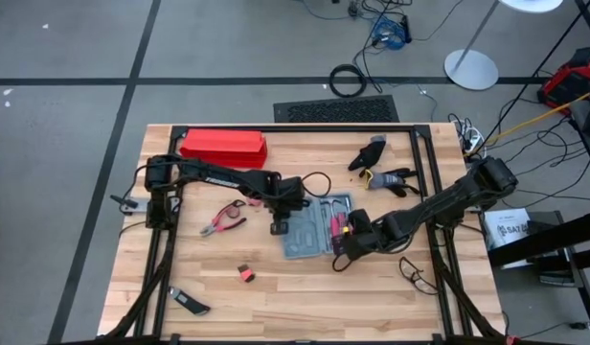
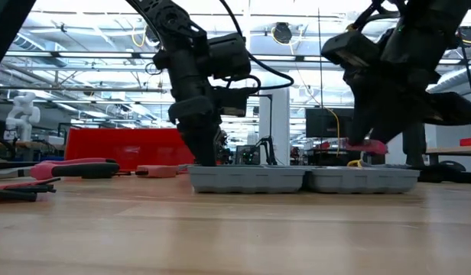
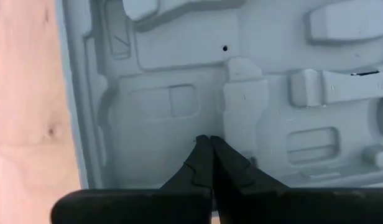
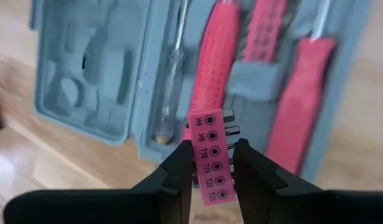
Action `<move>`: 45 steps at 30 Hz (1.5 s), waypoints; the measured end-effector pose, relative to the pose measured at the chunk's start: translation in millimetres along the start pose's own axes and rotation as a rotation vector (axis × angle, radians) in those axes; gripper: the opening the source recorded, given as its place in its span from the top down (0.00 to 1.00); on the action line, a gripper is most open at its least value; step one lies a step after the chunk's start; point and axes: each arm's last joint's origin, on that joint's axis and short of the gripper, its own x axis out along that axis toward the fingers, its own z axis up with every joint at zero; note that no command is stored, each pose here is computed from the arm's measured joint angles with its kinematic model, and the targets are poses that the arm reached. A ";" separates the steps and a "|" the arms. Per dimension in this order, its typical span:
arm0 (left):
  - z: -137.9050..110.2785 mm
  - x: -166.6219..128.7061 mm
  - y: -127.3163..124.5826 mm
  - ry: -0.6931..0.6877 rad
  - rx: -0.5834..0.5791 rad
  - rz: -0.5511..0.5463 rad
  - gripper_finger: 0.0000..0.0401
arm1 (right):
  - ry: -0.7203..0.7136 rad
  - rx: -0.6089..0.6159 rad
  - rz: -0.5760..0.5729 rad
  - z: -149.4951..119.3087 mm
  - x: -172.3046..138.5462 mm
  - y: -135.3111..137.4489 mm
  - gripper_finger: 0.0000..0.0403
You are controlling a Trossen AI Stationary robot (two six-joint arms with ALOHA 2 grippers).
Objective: Prefit tool cases
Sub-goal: Put the orange screwdriver bit set into the gray pre-fit tool case
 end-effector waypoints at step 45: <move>7.8 -0.3 2.5 -0.080 -0.072 0.050 1.00 | -0.079 0.050 -0.448 -17.3 38.5 40.1 0.80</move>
